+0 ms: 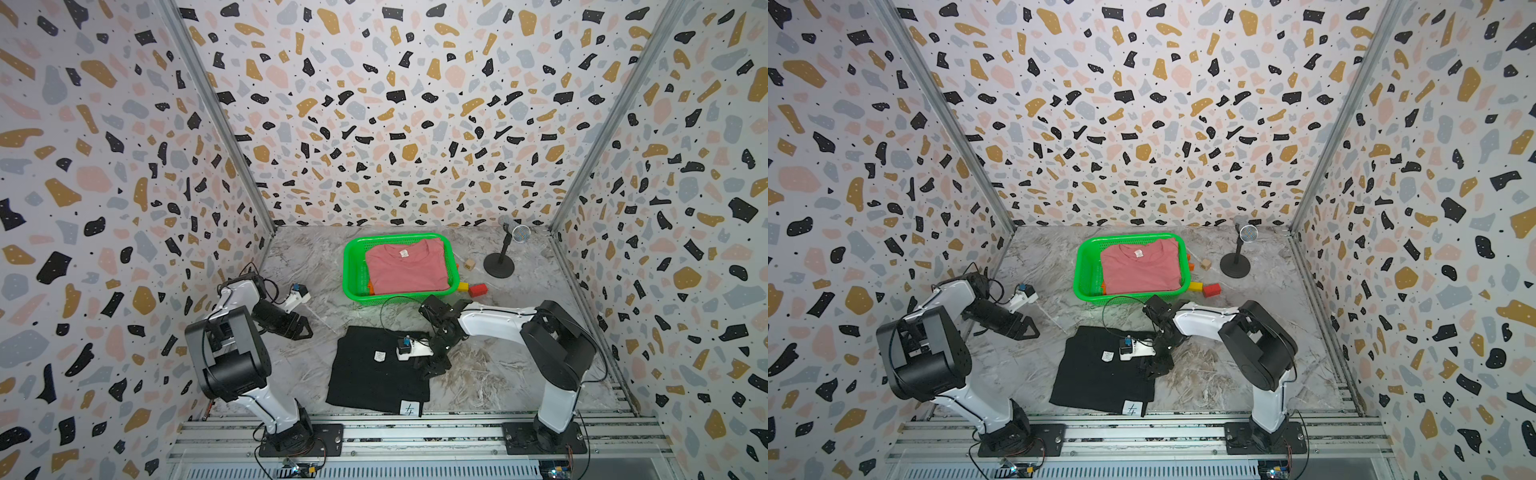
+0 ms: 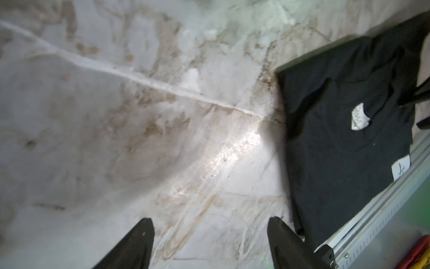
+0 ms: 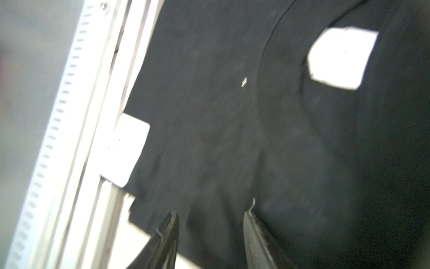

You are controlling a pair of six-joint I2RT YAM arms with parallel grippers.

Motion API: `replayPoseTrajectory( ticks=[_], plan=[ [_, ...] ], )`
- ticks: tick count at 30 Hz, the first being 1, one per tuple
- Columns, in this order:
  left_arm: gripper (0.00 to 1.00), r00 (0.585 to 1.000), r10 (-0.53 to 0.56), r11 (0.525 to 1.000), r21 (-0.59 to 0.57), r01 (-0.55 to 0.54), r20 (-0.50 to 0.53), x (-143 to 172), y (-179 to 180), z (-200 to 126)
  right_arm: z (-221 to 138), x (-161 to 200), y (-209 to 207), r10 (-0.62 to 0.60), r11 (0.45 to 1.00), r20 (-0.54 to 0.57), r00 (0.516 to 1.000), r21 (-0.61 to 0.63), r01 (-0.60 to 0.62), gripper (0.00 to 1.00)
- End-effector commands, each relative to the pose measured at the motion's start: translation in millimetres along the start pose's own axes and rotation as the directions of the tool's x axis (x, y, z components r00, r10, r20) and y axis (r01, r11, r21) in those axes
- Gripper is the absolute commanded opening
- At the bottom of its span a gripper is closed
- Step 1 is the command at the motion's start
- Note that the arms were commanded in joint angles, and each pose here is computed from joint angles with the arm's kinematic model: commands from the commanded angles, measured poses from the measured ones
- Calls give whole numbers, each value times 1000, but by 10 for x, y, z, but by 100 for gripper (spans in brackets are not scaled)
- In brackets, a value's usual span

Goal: Put the folded t-shirts into the basket
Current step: Move the T-shirt to the center of the board, then pick up the T-shirt from the center of the board.

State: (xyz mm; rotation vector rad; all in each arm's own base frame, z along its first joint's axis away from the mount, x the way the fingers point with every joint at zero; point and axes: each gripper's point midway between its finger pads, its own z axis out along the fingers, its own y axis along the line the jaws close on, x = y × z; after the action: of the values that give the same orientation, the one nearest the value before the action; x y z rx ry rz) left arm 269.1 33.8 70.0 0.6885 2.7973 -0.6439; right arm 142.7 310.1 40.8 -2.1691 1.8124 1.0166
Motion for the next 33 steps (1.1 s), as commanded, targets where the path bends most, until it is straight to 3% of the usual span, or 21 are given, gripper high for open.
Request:
replayPoseTrajectory(
  ticks=[1,5,7,9,15,23,33],
  plan=[
    [79,974,216,965,133,-224,72,-21,-514,-31,-126,21,147,-7,1000,8,1000,8,7,51],
    [82,903,411,896,128,-426,127,-23,-711,40,-342,-267,27,5,989,124,992,148,-24,53],
    [82,863,489,855,124,-503,127,2,-771,91,-564,-422,-203,34,933,235,972,342,-115,59],
    [83,837,535,832,100,-546,118,17,-759,157,-767,-334,-446,131,824,292,947,499,-268,70],
    [83,717,683,723,6,-691,137,22,-724,342,-588,94,-470,216,799,216,952,522,-300,79],
    [83,622,775,630,-44,-776,113,-95,-731,507,-572,24,-842,246,754,271,931,550,-359,91],
    [84,586,803,592,-33,-805,111,-137,-796,567,-424,-163,-823,197,853,330,923,407,-328,93]
  ],
)
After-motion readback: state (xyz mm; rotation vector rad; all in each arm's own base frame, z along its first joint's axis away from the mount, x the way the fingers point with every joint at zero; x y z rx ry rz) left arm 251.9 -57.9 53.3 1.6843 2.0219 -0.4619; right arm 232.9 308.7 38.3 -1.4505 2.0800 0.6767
